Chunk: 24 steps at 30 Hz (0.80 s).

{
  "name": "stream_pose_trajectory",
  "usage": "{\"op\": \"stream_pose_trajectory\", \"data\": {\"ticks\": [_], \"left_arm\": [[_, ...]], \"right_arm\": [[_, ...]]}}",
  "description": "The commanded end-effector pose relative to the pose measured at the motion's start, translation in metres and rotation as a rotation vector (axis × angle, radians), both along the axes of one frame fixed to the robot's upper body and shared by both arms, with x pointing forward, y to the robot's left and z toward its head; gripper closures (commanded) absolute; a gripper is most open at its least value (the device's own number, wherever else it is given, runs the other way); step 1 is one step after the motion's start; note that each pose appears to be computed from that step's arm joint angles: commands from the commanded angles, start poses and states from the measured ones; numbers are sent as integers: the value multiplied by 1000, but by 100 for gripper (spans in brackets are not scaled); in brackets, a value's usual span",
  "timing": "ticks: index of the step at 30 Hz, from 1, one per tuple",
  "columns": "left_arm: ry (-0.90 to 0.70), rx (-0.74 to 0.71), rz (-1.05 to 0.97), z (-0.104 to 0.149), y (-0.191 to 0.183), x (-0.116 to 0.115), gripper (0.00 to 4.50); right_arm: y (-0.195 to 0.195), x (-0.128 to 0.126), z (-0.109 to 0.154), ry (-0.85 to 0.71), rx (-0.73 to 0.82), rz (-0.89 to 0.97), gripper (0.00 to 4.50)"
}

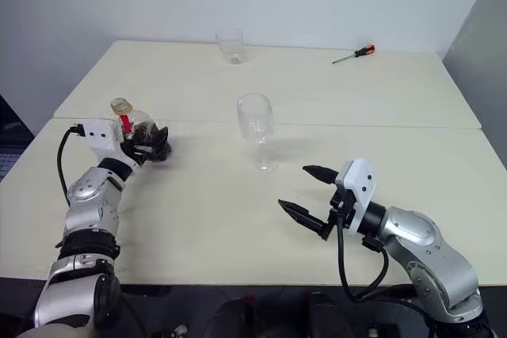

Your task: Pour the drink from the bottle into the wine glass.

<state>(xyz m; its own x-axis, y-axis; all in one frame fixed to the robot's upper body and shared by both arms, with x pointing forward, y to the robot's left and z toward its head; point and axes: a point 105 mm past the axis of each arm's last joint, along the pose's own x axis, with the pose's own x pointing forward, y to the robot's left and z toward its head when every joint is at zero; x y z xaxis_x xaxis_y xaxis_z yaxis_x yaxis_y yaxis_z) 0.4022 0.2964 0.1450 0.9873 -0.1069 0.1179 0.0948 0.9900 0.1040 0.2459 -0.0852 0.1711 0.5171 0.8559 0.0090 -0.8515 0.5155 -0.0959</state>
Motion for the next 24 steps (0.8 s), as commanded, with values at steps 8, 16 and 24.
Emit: {"op": "stream_pose_trajectory", "data": {"ticks": [8, 16, 24], "left_arm": [[-56, 35, -7, 16, -1, 10, 0], [-72, 15, -12, 22, 0, 13, 191], [-83, 16, -10, 26, 3, 13, 298]], "right_arm": [[1, -1, 10, -19, 24, 6, 1], [2, -1, 10, -14, 24, 8, 0], [3, -4, 9, -13, 23, 15, 0]]}}
